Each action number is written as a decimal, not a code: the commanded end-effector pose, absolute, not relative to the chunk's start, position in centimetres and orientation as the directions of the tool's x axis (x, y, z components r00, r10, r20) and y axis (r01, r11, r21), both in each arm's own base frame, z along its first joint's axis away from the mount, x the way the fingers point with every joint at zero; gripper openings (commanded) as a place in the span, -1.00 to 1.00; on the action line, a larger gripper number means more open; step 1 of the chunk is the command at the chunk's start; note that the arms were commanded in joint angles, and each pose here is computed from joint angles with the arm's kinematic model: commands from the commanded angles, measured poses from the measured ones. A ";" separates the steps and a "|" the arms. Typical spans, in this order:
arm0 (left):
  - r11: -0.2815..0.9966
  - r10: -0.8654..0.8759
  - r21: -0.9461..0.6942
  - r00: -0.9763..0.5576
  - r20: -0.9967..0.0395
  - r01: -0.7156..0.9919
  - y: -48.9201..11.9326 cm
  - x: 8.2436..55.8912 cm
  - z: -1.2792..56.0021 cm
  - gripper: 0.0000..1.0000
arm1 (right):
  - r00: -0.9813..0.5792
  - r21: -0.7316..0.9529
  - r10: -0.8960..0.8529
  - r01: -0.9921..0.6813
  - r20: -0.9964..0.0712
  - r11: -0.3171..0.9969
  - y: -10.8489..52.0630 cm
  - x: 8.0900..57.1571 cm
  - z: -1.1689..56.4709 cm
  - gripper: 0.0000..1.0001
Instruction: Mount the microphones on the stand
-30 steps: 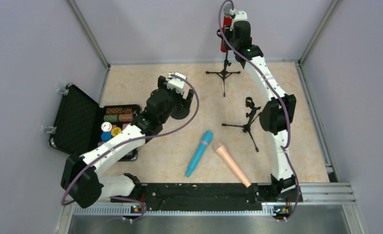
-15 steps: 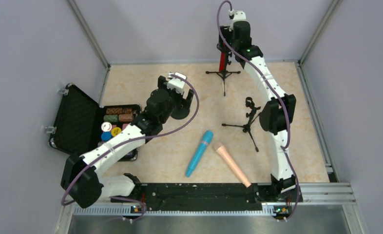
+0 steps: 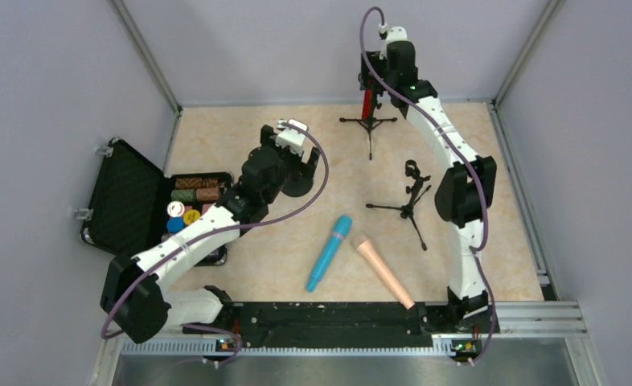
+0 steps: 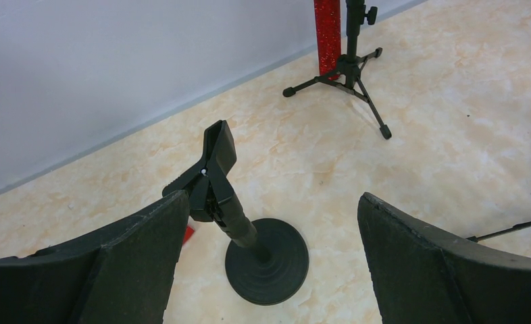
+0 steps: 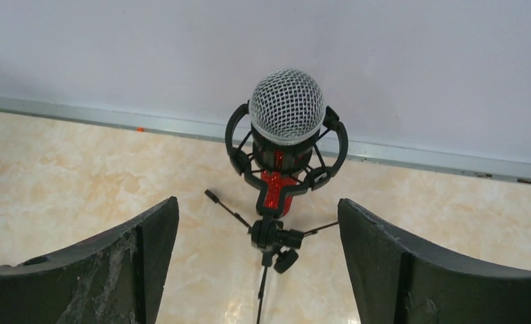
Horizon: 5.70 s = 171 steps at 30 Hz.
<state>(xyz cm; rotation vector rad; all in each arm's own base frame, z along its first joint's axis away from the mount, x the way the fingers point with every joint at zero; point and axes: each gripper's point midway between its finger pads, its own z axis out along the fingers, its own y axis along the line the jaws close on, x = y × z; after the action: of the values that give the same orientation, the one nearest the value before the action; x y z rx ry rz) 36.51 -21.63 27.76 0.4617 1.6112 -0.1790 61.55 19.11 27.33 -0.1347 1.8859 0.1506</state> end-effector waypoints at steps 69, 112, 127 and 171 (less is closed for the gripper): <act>0.783 0.551 0.280 -0.410 -0.727 0.555 -19.2 24.6 15.5 0.97 | -0.616 0.096 -0.036 -0.180 -0.787 0.979 10.0 31.2 18.8 0.72; 0.755 0.619 0.371 -0.400 -0.676 0.541 -18.6 24.4 14.7 0.97 | -0.554 0.158 -0.074 -0.359 -0.829 0.920 18.6 36.5 20.1 -0.76; 0.754 0.621 0.376 -0.397 -0.676 0.539 -18.5 24.5 14.7 0.97 | -0.537 0.212 -0.092 -0.477 -0.838 0.853 24.9 35.4 20.8 -0.68; 0.747 0.625 0.376 -0.388 -0.677 0.549 -18.6 24.3 15.0 0.97 | -0.562 0.225 -0.161 -0.554 -0.811 0.801 28.4 37.4 23.9 0.67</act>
<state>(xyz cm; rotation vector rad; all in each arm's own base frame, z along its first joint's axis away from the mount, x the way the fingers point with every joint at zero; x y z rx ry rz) 24.31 -18.53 14.33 0.8865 2.1051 0.1171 37.74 27.05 22.38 -0.4631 2.1596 0.5390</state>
